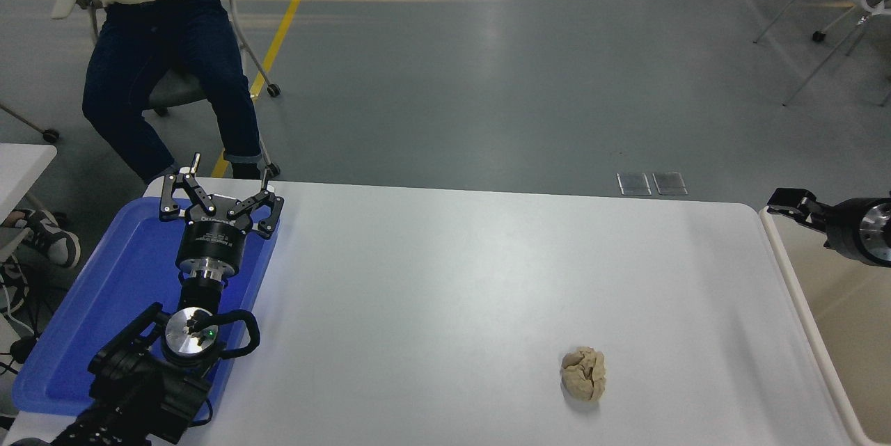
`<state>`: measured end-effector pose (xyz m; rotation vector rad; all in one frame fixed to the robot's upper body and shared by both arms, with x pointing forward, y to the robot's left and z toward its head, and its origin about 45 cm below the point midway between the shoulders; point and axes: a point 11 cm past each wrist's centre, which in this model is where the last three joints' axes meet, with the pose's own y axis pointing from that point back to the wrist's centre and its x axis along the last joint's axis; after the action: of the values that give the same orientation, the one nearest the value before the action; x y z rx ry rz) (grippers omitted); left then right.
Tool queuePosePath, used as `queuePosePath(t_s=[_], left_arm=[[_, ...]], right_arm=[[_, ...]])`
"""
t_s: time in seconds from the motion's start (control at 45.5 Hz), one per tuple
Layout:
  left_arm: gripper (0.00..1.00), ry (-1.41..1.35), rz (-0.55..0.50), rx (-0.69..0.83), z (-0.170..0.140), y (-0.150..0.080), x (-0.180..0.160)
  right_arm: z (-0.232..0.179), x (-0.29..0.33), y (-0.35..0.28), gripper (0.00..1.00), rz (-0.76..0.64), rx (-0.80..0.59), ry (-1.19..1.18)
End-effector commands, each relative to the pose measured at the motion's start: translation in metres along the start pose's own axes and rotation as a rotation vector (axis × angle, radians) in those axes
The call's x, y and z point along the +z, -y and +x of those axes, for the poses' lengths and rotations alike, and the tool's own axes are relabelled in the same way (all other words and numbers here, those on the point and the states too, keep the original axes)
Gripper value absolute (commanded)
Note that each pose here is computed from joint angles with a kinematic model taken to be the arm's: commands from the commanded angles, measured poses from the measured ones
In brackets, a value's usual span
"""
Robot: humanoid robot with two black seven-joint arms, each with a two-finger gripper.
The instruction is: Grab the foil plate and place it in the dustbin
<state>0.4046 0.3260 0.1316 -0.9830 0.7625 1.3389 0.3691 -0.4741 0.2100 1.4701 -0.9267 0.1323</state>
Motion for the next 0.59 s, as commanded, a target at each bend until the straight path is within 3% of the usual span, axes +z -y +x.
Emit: queuePosePath(t_s=[0.0, 0.571], left_arm=[[1.0, 0.0, 0.0, 0.0, 0.0, 0.0, 0.0], [1.0, -0.001, 0.0, -0.002, 0.0, 0.0, 0.0]], right_arm=[[0.001, -0.02, -0.025, 1.0, 0.011, -0.045, -0.137], [0.009, -0.114, -0.087, 1.0, 0.055, -0.104, -0.426]])
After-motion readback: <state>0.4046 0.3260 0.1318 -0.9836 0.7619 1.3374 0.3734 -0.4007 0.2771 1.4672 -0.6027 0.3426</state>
